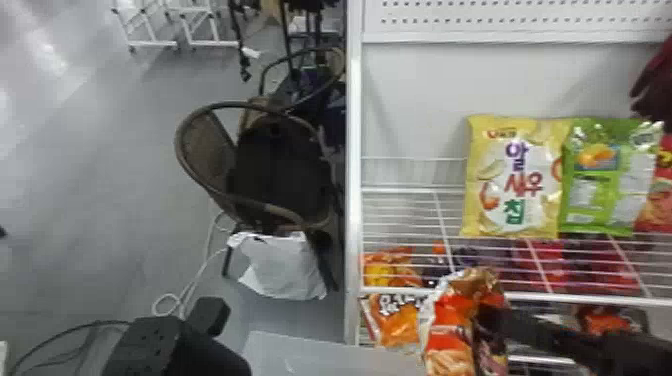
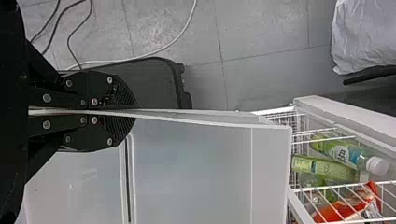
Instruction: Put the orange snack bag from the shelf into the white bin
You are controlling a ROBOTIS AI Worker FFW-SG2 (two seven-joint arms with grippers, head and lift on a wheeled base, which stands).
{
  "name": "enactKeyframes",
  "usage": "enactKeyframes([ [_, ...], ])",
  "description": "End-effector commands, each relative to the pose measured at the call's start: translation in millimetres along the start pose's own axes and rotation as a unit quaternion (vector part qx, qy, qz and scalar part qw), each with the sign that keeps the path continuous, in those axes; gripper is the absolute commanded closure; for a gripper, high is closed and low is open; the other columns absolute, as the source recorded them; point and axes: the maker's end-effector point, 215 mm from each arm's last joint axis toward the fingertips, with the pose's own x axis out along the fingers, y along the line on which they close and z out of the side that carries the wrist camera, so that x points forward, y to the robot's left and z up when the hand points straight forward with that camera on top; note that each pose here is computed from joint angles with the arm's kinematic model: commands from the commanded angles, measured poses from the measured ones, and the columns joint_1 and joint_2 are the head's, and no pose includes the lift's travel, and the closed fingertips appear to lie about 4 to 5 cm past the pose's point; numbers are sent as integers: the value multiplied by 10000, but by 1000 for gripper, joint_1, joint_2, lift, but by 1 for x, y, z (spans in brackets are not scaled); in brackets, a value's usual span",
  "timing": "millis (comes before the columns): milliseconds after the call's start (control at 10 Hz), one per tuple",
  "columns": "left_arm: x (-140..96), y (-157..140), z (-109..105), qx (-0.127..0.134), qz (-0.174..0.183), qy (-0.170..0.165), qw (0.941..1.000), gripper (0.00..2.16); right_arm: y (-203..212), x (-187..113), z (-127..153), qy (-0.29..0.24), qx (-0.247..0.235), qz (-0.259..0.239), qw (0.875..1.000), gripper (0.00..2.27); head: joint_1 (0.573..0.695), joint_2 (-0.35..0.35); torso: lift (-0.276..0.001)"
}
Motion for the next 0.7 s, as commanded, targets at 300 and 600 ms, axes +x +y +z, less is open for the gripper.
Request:
enactKeyframes([
  [300,3,-1,1,-11,15,-4,10000,2142,55,51,-67,888,370,1024,9901,2010,695,199,1],
  [600,5,-2,-1,-1,4,21,10000,2142,65,69,-109,1442,305,1043,9836,-1,695,319,1],
])
